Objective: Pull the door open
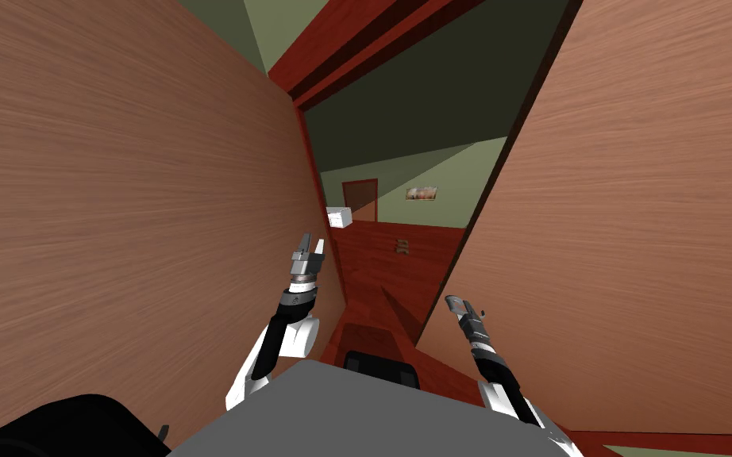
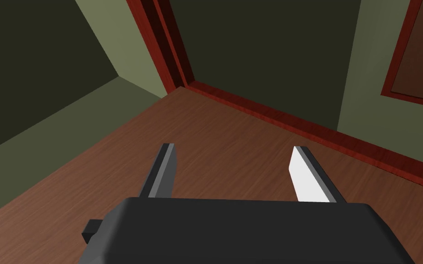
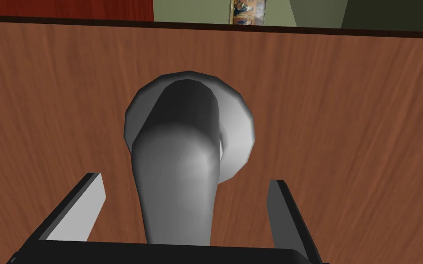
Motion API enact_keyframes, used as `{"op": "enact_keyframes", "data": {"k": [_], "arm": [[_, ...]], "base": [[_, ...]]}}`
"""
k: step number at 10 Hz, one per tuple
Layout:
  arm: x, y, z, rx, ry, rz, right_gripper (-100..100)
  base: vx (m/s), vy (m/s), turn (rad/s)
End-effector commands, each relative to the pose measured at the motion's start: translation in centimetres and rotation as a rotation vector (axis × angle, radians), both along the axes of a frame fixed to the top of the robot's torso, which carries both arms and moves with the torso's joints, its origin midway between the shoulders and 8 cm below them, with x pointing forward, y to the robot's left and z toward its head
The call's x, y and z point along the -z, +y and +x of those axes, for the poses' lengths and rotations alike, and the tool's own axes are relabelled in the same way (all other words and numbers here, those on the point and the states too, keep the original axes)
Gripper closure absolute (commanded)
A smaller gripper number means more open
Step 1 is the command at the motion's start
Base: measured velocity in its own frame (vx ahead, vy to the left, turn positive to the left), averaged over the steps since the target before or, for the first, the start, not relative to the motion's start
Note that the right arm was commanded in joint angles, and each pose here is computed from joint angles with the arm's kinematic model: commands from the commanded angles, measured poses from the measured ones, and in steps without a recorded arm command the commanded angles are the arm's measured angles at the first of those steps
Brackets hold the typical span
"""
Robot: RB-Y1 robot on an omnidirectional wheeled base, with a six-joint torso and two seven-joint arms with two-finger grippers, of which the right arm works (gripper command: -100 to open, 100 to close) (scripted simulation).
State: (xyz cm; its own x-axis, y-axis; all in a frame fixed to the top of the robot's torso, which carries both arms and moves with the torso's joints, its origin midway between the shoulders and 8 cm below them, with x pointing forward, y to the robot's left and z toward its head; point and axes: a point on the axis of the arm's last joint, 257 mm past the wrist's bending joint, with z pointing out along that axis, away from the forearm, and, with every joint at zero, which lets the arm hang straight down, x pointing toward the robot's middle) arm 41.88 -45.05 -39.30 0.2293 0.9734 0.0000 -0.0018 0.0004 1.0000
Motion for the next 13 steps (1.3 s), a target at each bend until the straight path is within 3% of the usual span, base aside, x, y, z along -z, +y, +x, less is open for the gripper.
{"op": "enact_keyframes", "data": {"k": [1,2,3,8,13], "arm": [[-0.1,-0.2,0.0,0.005,0.0,0.0,-100],[-0.1,-0.2,0.0,0.003,0.0,0.0,-100],[-0.1,-0.2,0.0,0.003,0.0,0.0,100],[-0.1,-0.2,0.0,0.003,0.0,0.0,100],[-0.2,0.5,-1.2,-0.071,-0.001,-0.003,100]], "base": [[0.032,-0.014,-0.041],[0.008,-0.001,-0.009],[0.0,0.0,0.0],[0.0,0.0,0.0],[-0.196,-0.031,0.106]]}}
